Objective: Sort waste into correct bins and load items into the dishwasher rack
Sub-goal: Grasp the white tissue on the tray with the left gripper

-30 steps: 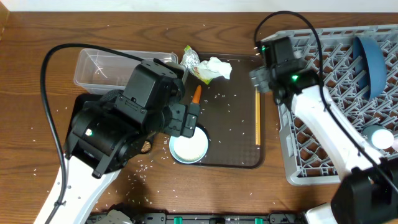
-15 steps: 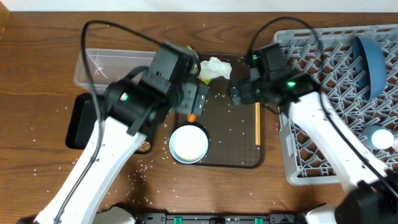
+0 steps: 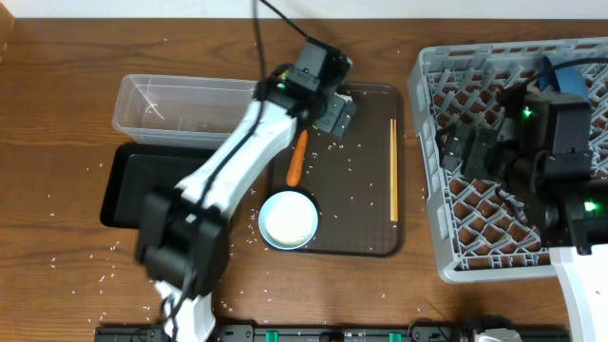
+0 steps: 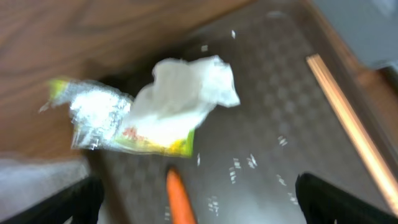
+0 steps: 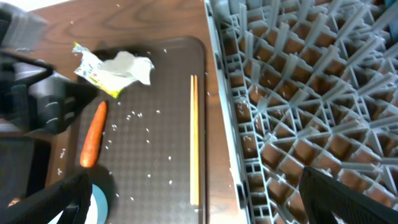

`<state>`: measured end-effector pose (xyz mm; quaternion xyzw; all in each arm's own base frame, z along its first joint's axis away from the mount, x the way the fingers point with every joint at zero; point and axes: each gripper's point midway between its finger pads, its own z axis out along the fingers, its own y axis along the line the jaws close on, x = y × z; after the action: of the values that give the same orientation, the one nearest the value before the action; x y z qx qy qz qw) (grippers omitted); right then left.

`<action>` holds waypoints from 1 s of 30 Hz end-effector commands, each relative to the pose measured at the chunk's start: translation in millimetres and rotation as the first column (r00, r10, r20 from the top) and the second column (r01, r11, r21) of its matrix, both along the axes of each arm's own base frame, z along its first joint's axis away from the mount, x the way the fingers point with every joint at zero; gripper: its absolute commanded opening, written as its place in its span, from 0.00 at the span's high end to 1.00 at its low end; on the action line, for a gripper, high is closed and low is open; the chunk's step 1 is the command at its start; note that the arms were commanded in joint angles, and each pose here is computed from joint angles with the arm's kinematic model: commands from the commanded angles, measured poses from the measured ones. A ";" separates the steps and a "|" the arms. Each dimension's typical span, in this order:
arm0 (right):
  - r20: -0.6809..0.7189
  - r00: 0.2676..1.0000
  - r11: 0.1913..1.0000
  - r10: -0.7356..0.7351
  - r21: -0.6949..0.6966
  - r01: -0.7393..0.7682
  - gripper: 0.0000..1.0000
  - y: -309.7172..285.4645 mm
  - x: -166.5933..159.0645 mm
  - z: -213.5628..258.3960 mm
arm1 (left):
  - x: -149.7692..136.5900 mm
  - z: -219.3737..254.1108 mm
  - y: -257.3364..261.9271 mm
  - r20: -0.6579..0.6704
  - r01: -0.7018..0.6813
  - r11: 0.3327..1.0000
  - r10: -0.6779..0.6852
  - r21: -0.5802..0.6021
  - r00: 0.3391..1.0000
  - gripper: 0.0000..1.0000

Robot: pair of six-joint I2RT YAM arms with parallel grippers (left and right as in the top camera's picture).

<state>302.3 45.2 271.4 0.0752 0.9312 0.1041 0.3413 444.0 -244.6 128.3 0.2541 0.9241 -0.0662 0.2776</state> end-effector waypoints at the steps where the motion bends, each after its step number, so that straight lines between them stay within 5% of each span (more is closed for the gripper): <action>1: -0.019 0.999 1.000 -0.028 -0.008 0.028 0.01 -5.3 -2.9 -2.1 | 17.6 -33.7 -8.4 0.015 0.077 0.996 -0.078 0.036 0.997 0.01; 15: -0.113 0.993 0.999 -0.029 -0.020 0.027 0.01 -5.6 -5.5 -22.9 | 46.4 -126.5 -38.8 0.032 0.155 0.988 -0.155 0.000 0.987 0.12; 17: -0.119 0.992 0.999 -0.029 -0.022 0.027 0.01 -5.7 -4.7 -24.6 | 46.8 -129.8 -39.0 0.031 0.155 0.988 -0.155 0.000 0.987 0.26; 23: -0.125 0.992 0.999 -0.029 -0.022 0.026 0.01 -5.3 -4.0 -26.2 | 42.0 -121.3 -45.7 0.015 0.152 0.987 -0.151 -0.051 0.988 0.94; 30: -0.125 0.992 0.999 -0.028 -0.022 0.026 0.01 -5.3 -4.2 -26.3 | 20.2 -51.6 -42.0 -0.028 0.083 0.987 -0.088 -0.137 0.996 0.94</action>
<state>297.5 41.5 244.6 0.0860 0.9510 0.0877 0.2838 466.1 -281.1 18.4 0.2945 0.9167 -0.1141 0.2449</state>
